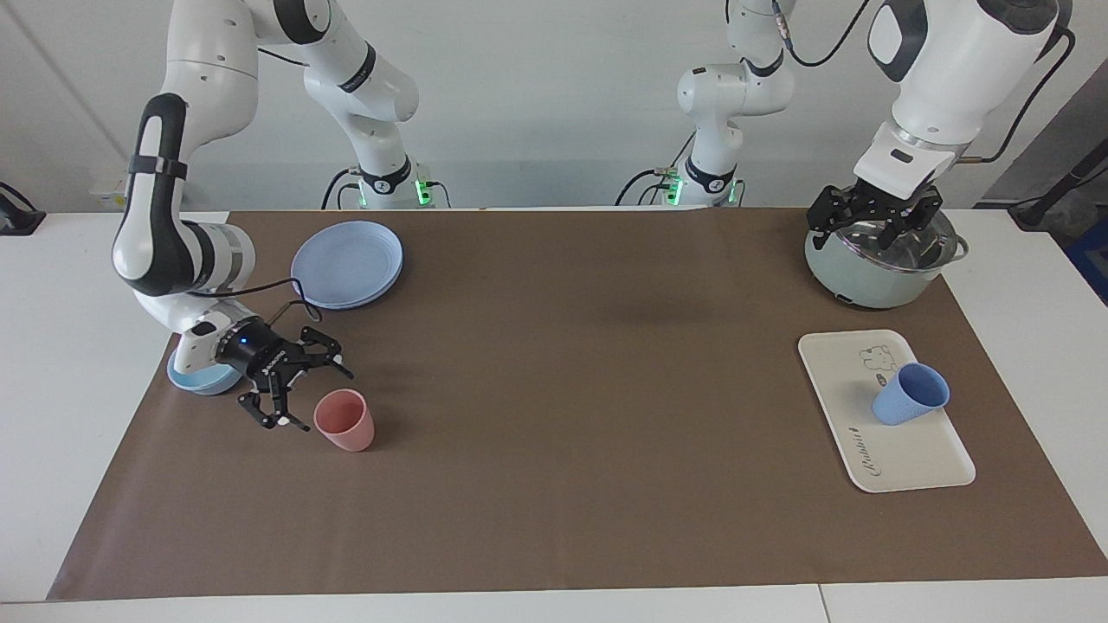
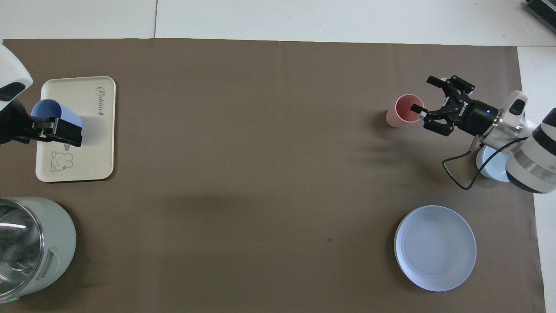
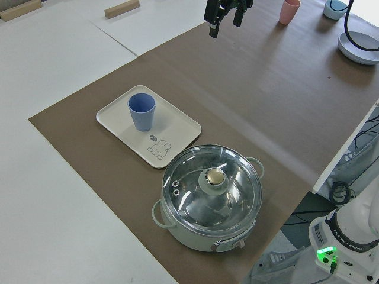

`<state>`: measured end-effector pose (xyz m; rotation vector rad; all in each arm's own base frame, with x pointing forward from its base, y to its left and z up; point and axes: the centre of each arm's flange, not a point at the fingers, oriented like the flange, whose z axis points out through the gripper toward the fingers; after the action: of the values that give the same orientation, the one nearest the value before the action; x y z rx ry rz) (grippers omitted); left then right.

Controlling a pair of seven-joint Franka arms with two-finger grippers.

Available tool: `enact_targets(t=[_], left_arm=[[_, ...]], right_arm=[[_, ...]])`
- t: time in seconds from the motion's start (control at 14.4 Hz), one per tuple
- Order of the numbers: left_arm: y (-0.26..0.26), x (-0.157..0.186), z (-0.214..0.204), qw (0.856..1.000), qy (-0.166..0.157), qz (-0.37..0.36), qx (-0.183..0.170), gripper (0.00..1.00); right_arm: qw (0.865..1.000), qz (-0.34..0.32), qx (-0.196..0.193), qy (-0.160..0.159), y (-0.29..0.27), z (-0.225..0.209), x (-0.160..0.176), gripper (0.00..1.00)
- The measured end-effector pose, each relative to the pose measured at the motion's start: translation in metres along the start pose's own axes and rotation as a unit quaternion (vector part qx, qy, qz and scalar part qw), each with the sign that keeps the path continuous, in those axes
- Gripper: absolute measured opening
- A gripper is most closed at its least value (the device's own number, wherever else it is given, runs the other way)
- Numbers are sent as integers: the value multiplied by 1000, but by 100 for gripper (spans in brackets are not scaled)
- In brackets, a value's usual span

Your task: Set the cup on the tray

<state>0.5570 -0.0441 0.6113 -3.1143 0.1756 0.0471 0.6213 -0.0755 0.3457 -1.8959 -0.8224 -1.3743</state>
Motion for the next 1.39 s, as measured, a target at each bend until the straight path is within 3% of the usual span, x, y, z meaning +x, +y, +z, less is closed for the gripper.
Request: enact_targets(t=[0.28, 0.48, 0.69, 1.04, 1.39], left_arm=[[-11, -1, 3, 1000, 0, -13, -12, 100], [-4, 0, 3, 1000, 3, -6, -12, 100], [-3, 2, 2, 1000, 12, -6, -12, 100], [-4, 5, 0, 1000, 26, -4, -1, 96], [-4, 5, -1, 1000, 27, -4, 0, 100]], right_arm=[[992, 49, -61, -99, -35, 0, 87, 100], [974, 66, -133, -173, -52, 21, 100, 100], [951, 91, -175, -240, -57, 32, 106, 100], [894, 130, -266, -337, -72, 27, 139, 100], [820, 197, -343, -413, -101, 23, 161, 100]])
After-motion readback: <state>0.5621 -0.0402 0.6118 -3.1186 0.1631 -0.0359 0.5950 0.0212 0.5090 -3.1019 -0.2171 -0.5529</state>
